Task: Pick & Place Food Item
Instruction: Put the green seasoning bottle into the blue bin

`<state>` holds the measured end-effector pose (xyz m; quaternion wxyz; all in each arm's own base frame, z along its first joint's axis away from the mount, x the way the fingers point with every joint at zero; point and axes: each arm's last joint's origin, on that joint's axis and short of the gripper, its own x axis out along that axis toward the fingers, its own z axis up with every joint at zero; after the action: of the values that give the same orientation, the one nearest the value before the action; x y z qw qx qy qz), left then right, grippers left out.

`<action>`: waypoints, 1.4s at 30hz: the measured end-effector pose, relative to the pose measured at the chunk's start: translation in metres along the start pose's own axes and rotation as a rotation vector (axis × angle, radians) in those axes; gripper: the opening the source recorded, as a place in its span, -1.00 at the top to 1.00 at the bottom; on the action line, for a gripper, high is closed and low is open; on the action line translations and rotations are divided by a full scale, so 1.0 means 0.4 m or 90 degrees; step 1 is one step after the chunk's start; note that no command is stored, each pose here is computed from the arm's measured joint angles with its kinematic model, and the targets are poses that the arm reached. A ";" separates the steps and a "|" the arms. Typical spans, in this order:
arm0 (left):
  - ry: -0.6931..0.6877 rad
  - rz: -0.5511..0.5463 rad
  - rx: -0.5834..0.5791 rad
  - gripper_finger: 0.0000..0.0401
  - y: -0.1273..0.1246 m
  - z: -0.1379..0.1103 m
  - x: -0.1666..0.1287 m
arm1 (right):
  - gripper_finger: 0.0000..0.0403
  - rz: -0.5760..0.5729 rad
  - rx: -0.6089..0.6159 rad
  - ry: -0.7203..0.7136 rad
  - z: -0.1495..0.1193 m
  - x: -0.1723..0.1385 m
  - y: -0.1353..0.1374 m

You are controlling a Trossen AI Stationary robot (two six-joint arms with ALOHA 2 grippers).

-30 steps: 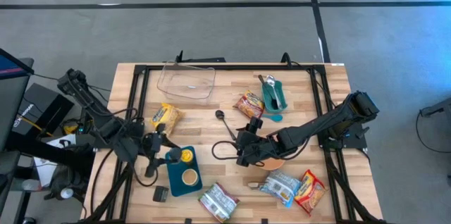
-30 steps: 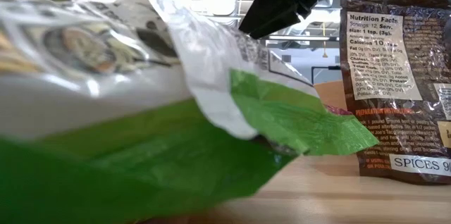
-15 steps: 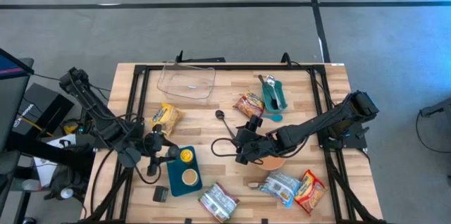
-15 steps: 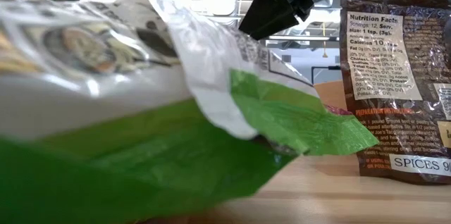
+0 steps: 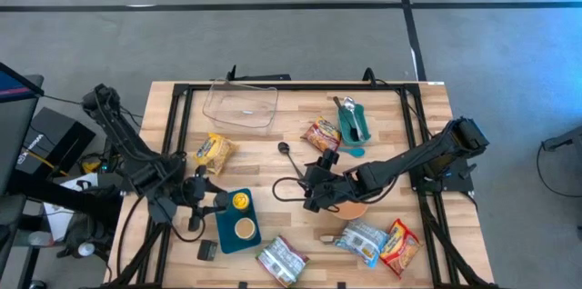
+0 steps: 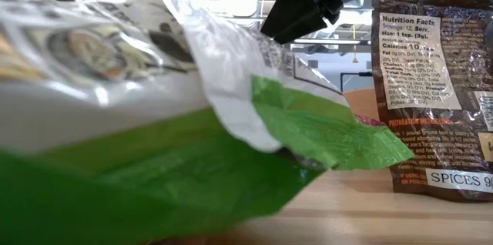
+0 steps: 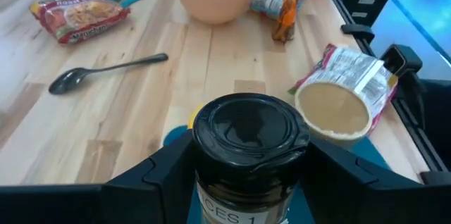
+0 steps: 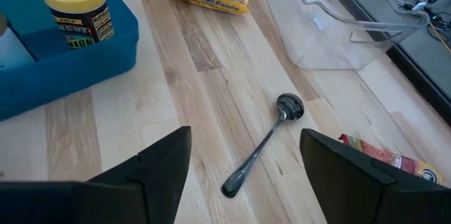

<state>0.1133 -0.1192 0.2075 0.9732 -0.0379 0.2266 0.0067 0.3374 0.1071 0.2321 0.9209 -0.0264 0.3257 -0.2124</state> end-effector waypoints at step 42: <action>0.007 0.034 0.001 -0.02 -0.015 -0.071 0.051 | -0.29 0.005 0.027 -0.007 0.015 0.018 -0.018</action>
<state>0.1192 -0.1276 0.1735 0.9715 -0.0311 0.2327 0.0320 0.3434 0.0971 0.2339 0.9240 -0.0063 0.3159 -0.2154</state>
